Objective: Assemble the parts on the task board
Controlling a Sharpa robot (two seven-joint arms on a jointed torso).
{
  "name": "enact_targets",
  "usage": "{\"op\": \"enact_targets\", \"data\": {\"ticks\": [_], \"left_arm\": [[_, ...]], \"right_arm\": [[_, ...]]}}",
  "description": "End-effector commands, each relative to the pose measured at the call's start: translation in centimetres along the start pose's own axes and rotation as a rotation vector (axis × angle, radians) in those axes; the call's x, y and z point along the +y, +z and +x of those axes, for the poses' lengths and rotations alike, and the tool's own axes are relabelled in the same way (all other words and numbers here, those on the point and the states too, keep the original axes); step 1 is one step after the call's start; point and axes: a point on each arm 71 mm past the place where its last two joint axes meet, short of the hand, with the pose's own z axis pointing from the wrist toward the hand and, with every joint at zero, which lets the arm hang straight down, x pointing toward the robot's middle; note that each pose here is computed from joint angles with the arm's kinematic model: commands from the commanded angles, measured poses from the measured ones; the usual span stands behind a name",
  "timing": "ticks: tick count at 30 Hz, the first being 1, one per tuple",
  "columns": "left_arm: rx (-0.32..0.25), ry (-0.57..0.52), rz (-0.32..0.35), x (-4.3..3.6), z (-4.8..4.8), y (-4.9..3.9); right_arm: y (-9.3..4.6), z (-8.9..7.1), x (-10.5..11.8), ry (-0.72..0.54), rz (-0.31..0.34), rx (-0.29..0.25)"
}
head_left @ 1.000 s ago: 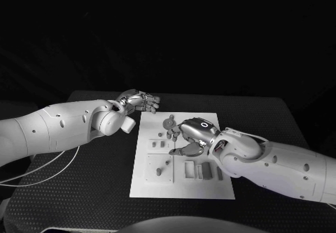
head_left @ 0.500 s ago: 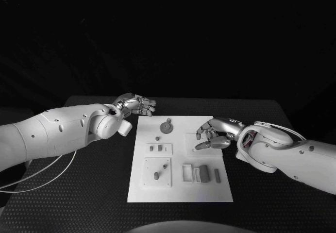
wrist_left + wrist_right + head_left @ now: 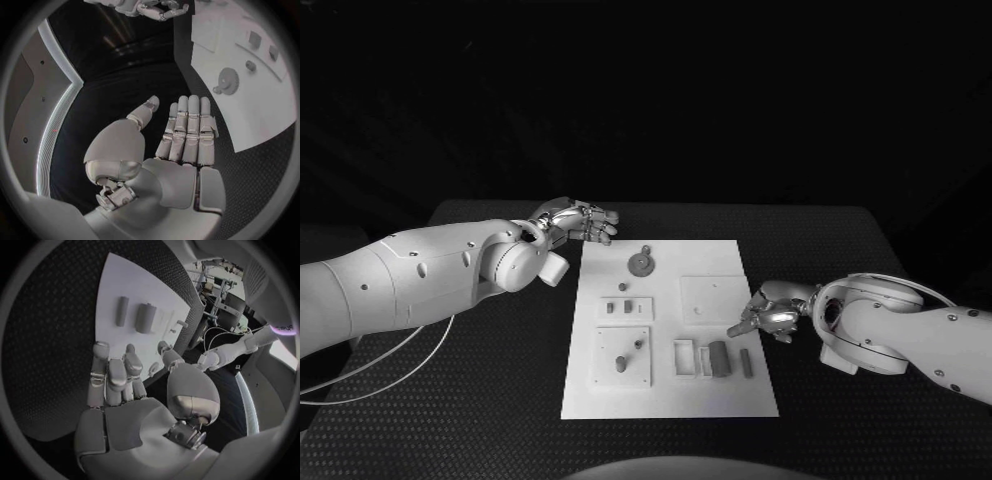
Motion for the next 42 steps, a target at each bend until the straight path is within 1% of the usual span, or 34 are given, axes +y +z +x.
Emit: {"op": "enact_targets", "data": {"ticks": [1,4,10,13,24,30,33,35,39,42], "left_arm": [[0.022,-0.003,0.021,-0.16,0.37,0.05],[0.025,-0.004,0.022,-0.15,0.49,0.06],[0.030,-0.006,0.023,-0.15,0.55,0.04],[0.032,-0.006,0.022,-0.14,0.55,0.01],[0.030,-0.007,0.021,-0.11,0.42,-0.11],[0.030,-0.007,0.020,-0.09,0.40,-0.16],[0.029,-0.007,0.018,-0.06,0.31,-0.18],[0.028,-0.007,0.017,-0.05,0.30,-0.18],[0.031,-0.008,0.017,-0.06,0.36,-0.17],[0.031,-0.008,0.016,-0.05,0.35,-0.18]], "right_arm": [[0.0,1.3,-0.8,0.066,0.126,0.090],[0.2,1.8,-0.7,0.069,0.131,0.090],[0.9,3.0,-0.1,0.085,0.116,0.091],[1.0,3.5,0.3,0.096,0.105,0.104],[1.6,4.0,1.4,0.078,0.083,0.118],[2.0,4.8,1.6,0.058,0.081,0.127],[2.0,4.7,1.6,0.037,0.080,0.100],[2.0,4.5,1.5,0.004,0.079,0.071],[2.0,4.3,1.6,-0.042,0.077,0.051],[2.0,4.2,1.7,-0.088,0.069,0.024]]}}
